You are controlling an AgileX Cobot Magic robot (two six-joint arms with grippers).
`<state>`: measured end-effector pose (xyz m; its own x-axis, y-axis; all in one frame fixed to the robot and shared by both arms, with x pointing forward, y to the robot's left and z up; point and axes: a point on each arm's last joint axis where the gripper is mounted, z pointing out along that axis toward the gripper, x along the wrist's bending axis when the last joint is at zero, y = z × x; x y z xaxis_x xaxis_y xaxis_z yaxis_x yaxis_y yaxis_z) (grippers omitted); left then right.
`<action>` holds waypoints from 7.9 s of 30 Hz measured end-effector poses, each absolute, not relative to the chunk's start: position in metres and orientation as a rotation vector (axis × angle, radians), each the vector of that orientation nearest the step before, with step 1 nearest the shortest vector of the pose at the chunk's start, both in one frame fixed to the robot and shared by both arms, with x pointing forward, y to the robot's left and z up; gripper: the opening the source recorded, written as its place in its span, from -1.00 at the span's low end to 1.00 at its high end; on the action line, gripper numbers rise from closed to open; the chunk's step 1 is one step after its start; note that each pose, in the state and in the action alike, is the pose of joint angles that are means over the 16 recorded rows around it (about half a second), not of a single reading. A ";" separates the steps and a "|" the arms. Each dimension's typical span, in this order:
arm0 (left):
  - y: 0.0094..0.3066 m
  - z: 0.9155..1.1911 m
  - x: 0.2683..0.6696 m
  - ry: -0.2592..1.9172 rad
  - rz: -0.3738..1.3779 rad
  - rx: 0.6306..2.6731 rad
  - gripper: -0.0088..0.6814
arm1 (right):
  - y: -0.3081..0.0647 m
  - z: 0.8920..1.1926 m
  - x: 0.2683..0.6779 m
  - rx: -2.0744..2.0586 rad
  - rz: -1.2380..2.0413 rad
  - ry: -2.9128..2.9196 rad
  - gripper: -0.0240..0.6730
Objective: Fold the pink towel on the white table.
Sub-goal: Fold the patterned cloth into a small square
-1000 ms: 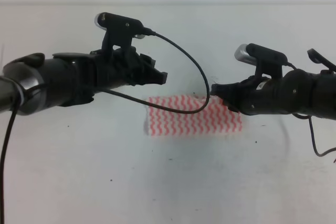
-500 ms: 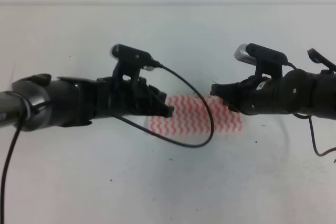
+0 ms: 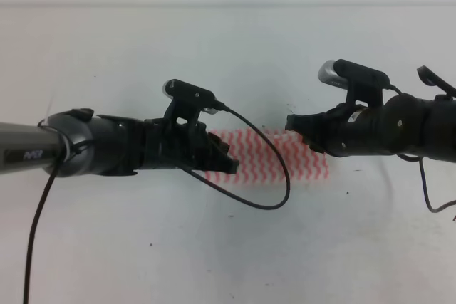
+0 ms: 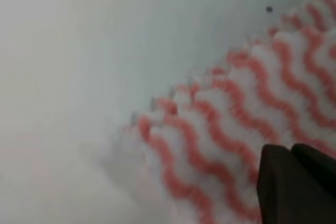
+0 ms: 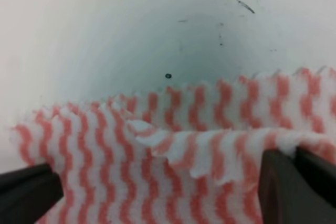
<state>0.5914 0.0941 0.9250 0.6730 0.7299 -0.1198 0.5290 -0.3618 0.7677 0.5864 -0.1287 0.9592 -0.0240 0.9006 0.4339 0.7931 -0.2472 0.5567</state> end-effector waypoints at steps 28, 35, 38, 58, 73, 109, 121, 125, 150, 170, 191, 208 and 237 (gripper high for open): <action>0.090 0.933 0.601 0.883 0.372 2.064 -0.99 | -0.129 0.957 0.590 2.076 1.149 1.799 -0.98; 0.090 0.934 0.602 0.873 0.394 2.070 -0.99 | -0.129 0.954 0.591 2.082 1.141 1.797 -0.98; 0.091 0.937 0.605 0.876 0.419 2.068 -0.99 | -0.129 0.952 0.591 2.084 1.137 1.799 -0.98; 0.094 0.942 0.623 0.935 0.525 2.056 -0.99 | -0.130 0.953 0.592 2.084 1.140 1.791 -0.98; 0.090 0.938 0.621 0.911 0.459 2.044 -0.99 | -0.136 0.952 0.595 2.095 1.138 1.765 -0.98; 0.070 0.945 0.605 0.751 0.173 1.957 -0.99 | -0.139 0.955 0.599 2.069 1.169 1.724 -0.98; 0.067 0.936 0.603 0.729 0.110 1.953 -0.99 | -0.140 0.955 0.600 2.060 1.167 1.723 -0.98; 0.065 0.930 0.603 0.722 0.086 1.953 -0.99 | -0.140 0.955 0.600 2.056 1.168 1.723 -0.98; 0.060 0.906 0.612 0.711 0.073 1.975 -0.99 | -0.141 0.957 0.601 2.040 1.182 1.709 -0.97; 0.060 0.904 0.612 0.713 0.071 1.978 -0.99 | -0.143 0.966 0.609 1.948 1.279 1.599 -0.20; 0.052 0.936 0.604 0.643 0.046 1.913 -0.99 | -0.163 0.982 0.605 1.958 1.140 1.767 -0.88; 0.005 0.938 0.600 0.628 0.113 1.952 -0.99 | -0.208 1.045 0.592 1.952 1.109 1.755 -0.98; -0.010 0.904 0.584 0.522 -0.027 2.209 -0.99 | -0.213 1.058 0.587 1.942 1.135 1.730 -0.98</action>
<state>0.5843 -0.0096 0.9044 0.9129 0.3586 -0.1950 0.3769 -0.5571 0.7400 0.5872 -0.2133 1.0579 -0.0392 0.9349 0.3529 0.6958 -0.2280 0.6811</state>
